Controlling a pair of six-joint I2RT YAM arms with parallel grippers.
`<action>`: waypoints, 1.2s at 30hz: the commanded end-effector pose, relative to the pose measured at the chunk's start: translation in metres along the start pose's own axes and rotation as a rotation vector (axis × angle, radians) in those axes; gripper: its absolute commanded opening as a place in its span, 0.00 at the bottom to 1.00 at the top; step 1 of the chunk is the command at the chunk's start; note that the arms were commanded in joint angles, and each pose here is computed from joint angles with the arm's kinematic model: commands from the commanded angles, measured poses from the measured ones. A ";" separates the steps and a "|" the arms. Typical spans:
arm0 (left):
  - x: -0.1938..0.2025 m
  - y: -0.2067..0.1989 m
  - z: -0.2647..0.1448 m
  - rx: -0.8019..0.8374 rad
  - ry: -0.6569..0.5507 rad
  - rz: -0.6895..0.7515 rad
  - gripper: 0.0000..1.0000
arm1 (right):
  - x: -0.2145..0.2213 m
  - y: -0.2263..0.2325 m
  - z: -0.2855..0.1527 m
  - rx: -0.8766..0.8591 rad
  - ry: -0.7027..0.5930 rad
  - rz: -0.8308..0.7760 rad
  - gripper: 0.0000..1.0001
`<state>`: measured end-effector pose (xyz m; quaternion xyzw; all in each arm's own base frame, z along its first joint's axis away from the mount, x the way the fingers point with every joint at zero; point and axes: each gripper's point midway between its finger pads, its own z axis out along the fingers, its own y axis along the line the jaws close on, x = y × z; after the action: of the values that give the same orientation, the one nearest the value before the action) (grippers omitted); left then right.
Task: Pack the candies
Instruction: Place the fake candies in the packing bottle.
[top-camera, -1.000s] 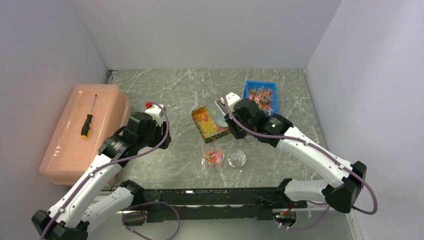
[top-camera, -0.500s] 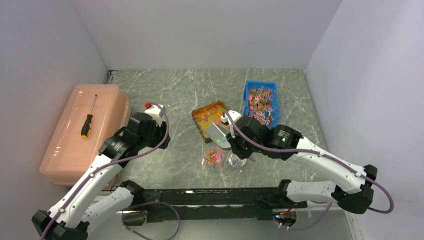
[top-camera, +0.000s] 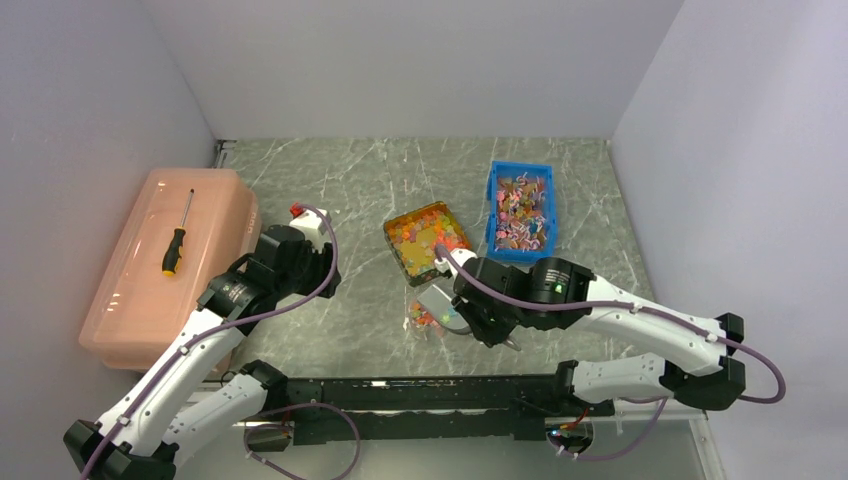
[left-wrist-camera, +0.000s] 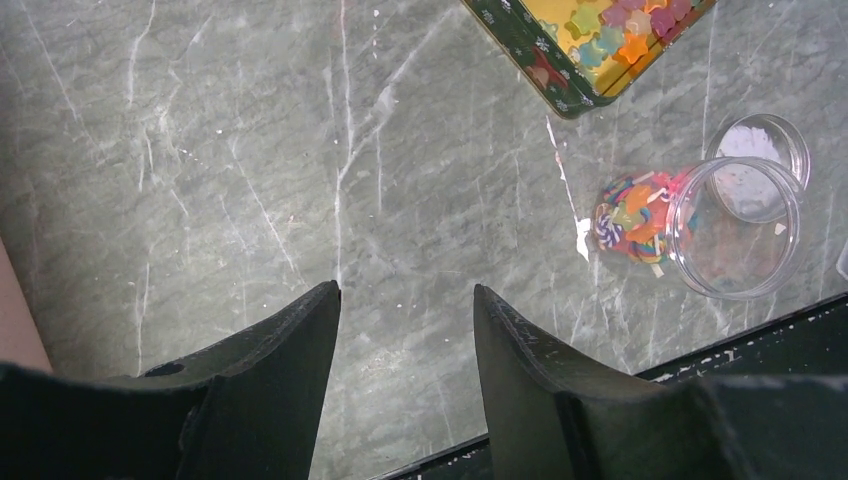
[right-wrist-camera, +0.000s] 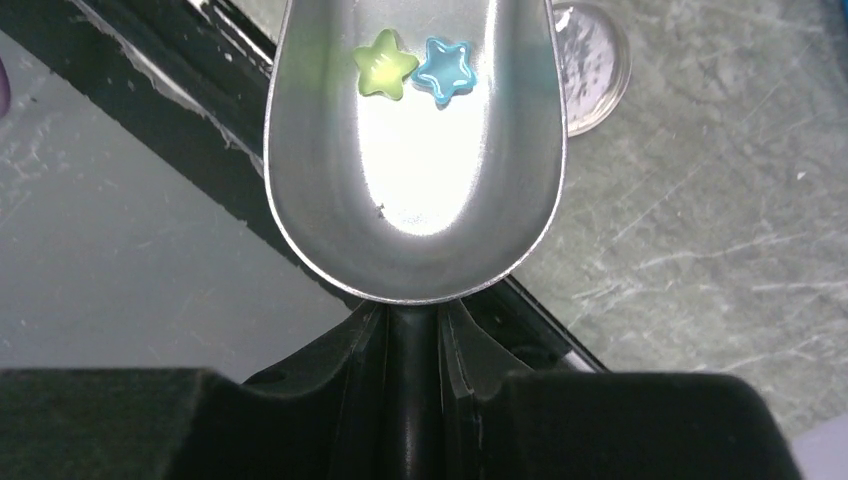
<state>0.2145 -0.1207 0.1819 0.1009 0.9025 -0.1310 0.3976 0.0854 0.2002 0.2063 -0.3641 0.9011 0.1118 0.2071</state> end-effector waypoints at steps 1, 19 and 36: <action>-0.011 -0.008 -0.002 0.038 -0.040 -0.010 0.57 | 0.006 0.008 -0.014 -0.007 0.052 0.040 0.00; -0.013 -0.018 -0.014 0.106 -0.078 0.007 0.58 | 0.006 0.036 -0.013 -0.062 0.297 0.133 0.00; -0.013 -0.019 -0.019 0.117 -0.096 0.008 0.58 | -0.004 0.030 0.001 -0.246 0.368 0.291 0.00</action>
<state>0.2023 -0.1289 0.1989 0.1164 0.8839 -0.1753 0.4176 0.0705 0.2188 0.2064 -0.2652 0.9532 0.1449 -0.0029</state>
